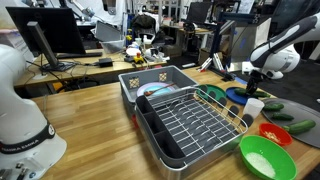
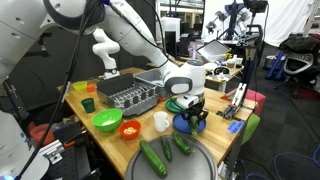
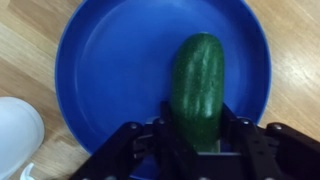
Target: Move the pepper from the blue plate to the gray one
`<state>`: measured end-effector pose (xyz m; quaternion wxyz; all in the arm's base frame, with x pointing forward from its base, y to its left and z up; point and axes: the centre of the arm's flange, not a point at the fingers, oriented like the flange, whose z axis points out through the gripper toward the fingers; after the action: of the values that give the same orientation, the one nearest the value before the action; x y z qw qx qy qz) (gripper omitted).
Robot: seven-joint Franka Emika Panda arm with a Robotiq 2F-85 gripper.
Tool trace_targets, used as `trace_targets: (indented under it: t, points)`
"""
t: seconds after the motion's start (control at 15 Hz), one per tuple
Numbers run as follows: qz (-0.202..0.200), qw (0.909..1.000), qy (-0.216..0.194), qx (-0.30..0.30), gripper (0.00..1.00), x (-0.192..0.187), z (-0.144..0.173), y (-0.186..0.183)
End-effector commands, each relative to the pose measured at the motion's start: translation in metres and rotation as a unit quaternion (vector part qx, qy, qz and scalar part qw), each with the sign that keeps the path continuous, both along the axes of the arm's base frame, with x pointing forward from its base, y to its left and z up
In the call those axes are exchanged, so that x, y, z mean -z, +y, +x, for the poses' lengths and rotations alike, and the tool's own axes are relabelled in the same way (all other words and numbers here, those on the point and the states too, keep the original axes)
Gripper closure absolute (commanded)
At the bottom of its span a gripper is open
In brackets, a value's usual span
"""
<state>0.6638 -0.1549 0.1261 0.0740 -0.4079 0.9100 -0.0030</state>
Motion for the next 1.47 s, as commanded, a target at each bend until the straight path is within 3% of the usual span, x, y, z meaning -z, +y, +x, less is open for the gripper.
trace_targets:
  t: [0.0, 0.6, 0.87, 1.13, 1.4]
  points:
    - [0.018, 0.9997, -0.01, -0.011, 0.65, -0.012, 0.0, 0.0]
    - [0.008, 0.9994, -0.031, 0.013, 0.77, -0.062, -0.017, -0.02]
    - [0.022, 0.9978, -0.04, 0.049, 0.73, -0.076, -0.043, -0.037]
    - [0.056, 0.9879, -0.055, 0.134, 0.78, -0.069, -0.085, -0.072]
    - [0.066, 0.9672, -0.087, 0.229, 0.78, -0.06, -0.135, -0.114]
